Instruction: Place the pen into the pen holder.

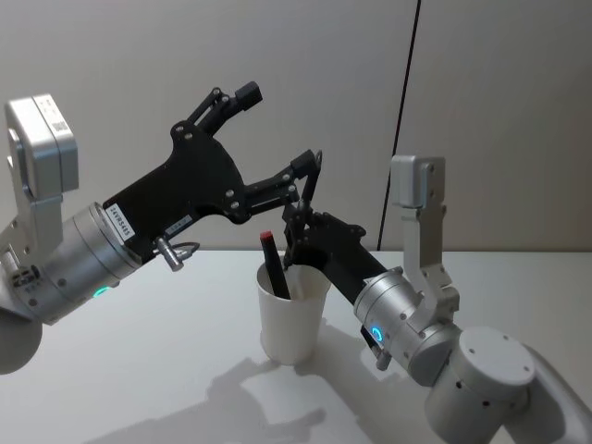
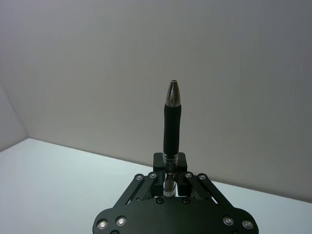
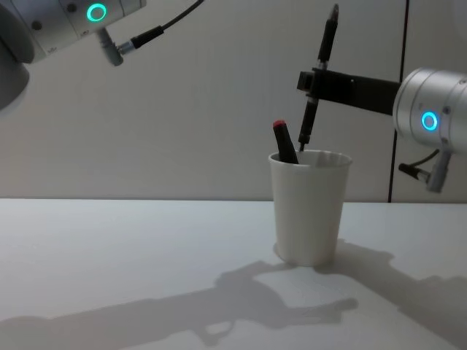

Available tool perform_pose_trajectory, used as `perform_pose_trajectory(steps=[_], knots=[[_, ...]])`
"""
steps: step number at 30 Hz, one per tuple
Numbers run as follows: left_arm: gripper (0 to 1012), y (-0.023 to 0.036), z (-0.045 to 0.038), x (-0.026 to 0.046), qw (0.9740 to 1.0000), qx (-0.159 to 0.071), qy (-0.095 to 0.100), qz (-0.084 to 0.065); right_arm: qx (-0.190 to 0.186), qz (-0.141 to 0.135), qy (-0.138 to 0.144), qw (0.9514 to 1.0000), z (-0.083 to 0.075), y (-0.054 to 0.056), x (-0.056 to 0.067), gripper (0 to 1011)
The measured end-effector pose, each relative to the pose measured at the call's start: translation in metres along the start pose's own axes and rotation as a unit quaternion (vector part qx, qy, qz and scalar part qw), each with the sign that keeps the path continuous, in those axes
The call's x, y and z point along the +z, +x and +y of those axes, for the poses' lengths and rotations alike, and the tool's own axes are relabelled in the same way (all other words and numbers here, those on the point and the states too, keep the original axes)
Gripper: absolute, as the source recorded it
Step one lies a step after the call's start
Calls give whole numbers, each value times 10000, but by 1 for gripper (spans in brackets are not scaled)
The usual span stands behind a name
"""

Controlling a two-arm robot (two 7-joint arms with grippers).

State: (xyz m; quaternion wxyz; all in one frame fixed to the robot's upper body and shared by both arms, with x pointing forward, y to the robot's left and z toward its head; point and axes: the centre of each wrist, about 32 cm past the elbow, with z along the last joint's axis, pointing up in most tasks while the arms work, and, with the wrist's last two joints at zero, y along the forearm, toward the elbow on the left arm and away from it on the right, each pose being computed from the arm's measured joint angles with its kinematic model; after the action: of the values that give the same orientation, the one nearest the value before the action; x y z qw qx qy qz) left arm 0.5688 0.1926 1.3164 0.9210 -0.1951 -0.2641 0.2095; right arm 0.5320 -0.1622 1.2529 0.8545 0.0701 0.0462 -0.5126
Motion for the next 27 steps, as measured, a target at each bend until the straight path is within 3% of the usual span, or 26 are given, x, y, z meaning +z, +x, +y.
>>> perform_pose_trajectory(steps=[16,19,27], knots=[[1003,3,0,5,10000,4,10,-6,-89,-67,-168,9998,-92,-35,-36,144],[1003,3,0,5,10000,4,11,-6,-94,-74,-181,9998,-100,-38,-40,201],[1004,3,0,5,10000,4,11,-6,-110,-86,-207,9997,-115,-41,-47,476]])
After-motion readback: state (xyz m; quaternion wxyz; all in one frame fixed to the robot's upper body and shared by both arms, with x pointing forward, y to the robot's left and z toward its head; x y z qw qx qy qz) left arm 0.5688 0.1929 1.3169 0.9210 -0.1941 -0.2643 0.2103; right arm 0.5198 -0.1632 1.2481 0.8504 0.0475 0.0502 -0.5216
